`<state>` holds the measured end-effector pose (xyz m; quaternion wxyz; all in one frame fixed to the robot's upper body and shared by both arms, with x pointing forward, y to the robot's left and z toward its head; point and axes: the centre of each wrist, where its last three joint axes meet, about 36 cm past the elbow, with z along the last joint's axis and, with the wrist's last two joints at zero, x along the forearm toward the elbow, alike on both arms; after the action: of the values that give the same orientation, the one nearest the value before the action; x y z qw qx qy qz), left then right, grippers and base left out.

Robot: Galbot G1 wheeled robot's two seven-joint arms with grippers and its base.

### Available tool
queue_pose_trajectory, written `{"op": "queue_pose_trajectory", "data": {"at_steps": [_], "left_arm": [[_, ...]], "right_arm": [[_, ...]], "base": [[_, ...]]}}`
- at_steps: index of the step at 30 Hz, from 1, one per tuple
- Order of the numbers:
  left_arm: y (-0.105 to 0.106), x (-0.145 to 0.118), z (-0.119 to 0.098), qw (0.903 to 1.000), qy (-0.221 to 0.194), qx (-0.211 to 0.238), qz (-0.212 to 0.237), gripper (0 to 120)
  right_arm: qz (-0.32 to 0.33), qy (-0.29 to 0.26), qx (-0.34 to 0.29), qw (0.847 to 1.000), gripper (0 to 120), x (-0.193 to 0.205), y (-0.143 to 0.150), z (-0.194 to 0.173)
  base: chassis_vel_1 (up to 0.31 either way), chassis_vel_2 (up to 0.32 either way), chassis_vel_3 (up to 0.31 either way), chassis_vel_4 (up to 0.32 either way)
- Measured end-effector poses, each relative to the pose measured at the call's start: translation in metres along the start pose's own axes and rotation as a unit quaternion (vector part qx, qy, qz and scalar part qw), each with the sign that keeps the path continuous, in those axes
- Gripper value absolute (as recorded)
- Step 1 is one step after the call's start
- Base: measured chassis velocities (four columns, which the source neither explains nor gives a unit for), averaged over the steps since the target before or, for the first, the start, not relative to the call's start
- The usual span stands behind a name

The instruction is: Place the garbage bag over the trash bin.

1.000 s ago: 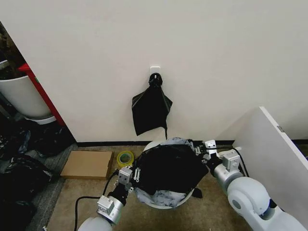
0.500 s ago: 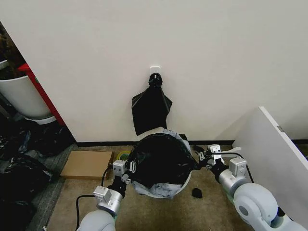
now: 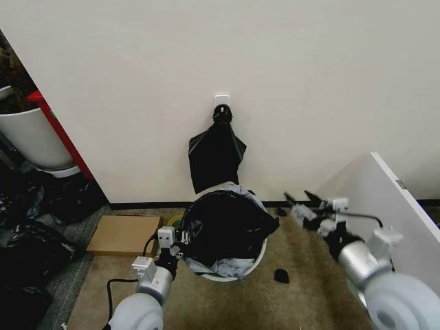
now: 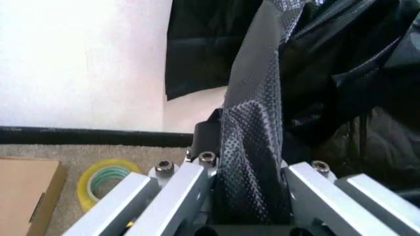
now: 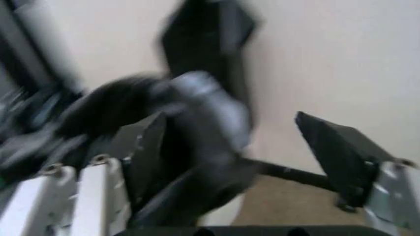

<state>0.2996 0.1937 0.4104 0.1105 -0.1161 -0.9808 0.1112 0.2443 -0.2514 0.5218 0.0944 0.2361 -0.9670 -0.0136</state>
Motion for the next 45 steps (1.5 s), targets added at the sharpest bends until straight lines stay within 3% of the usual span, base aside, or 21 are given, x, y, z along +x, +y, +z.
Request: {"op": "queue_pose_trajectory", "data": {"at_steps": [6, 12, 17, 22, 27, 30, 31, 34, 36, 38, 41, 45], "left_arm": [[0.0, -0.003, -0.005, 1.0, 0.005, -0.008, 0.002, 1], [-0.001, -0.006, -0.007, 0.9999, 0.012, -0.007, 0.0, 1], [-0.003, -0.007, -0.007, 0.9999, 0.017, -0.001, -0.001, 1], [-0.004, -0.008, -0.008, 0.9998, 0.021, 0.002, -0.002, 1], [-0.004, -0.01, -0.008, 0.9996, 0.026, 0.008, -0.005, 1], [-0.004, -0.01, -0.008, 0.9996, 0.026, 0.008, -0.005, 1], [-0.004, -0.011, -0.008, 0.9996, 0.026, 0.01, -0.005, 1], [-0.004, -0.012, -0.008, 0.9996, 0.025, 0.011, -0.007, 1], [-0.004, -0.012, -0.009, 0.9996, 0.024, 0.011, -0.007, 1], [-0.003, -0.012, -0.01, 0.9996, 0.024, 0.011, -0.007, 1], [-0.003, -0.012, -0.01, 0.9996, 0.024, 0.011, -0.008, 1], [-0.004, -0.012, -0.011, 0.9993, 0.029, 0.021, -0.011, 1]], "right_arm": [[-0.112, 0.026, 0.069, 0.991, 99, 0.001, 0.033, 0.029], [-0.183, 0.013, 0.112, 0.977, 100, 0.001, 0.043, 0.043], [-0.192, 0.011, 0.154, 0.969, 99, -0.003, 0.045, 0.056], [-0.185, 0.005, 0.176, 0.967, 86, -0.01, 0.042, 0.068], [-0.177, -0.005, 0.19, 0.966, 62, -0.016, 0.039, 0.071], [-0.177, -0.006, 0.191, 0.966, 60, -0.016, 0.039, 0.072], [-0.176, -0.006, 0.191, 0.966, 51, -0.017, 0.039, 0.074], [-0.179, -0.012, 0.191, 0.965, 37, -0.02, 0.035, 0.078], [-0.179, -0.013, 0.191, 0.965, 35, -0.02, 0.035, 0.078], [-0.181, -0.017, 0.187, 0.966, 23, -0.02, 0.036, 0.078], [-0.183, -0.02, 0.185, 0.965, 18, -0.02, 0.036, 0.079], [-0.19, -0.02, 0.184, 0.964, 0, -0.017, 0.038, 0.082]], "base": [[0.0, 0.0, 0.0, 0.0], [0.0, 0.0, 0.0, 0.0], [0.0, 0.0, 0.0, 0.0], [0.0, 0.0, 0.0, 0.0], [0.0, 0.0, 0.0, 0.0], [0.0, 0.0, 0.0, 0.0], [0.0, 0.0, 0.0, 0.0], [0.0, 0.0, 0.0, 0.0], [0.0, 0.0, 0.0, 0.0], [0.0, 0.0, 0.0, 0.0], [0.0, 0.0, 0.0, 0.0], [0.0, 0.0, 0.0, 0.0]]}}
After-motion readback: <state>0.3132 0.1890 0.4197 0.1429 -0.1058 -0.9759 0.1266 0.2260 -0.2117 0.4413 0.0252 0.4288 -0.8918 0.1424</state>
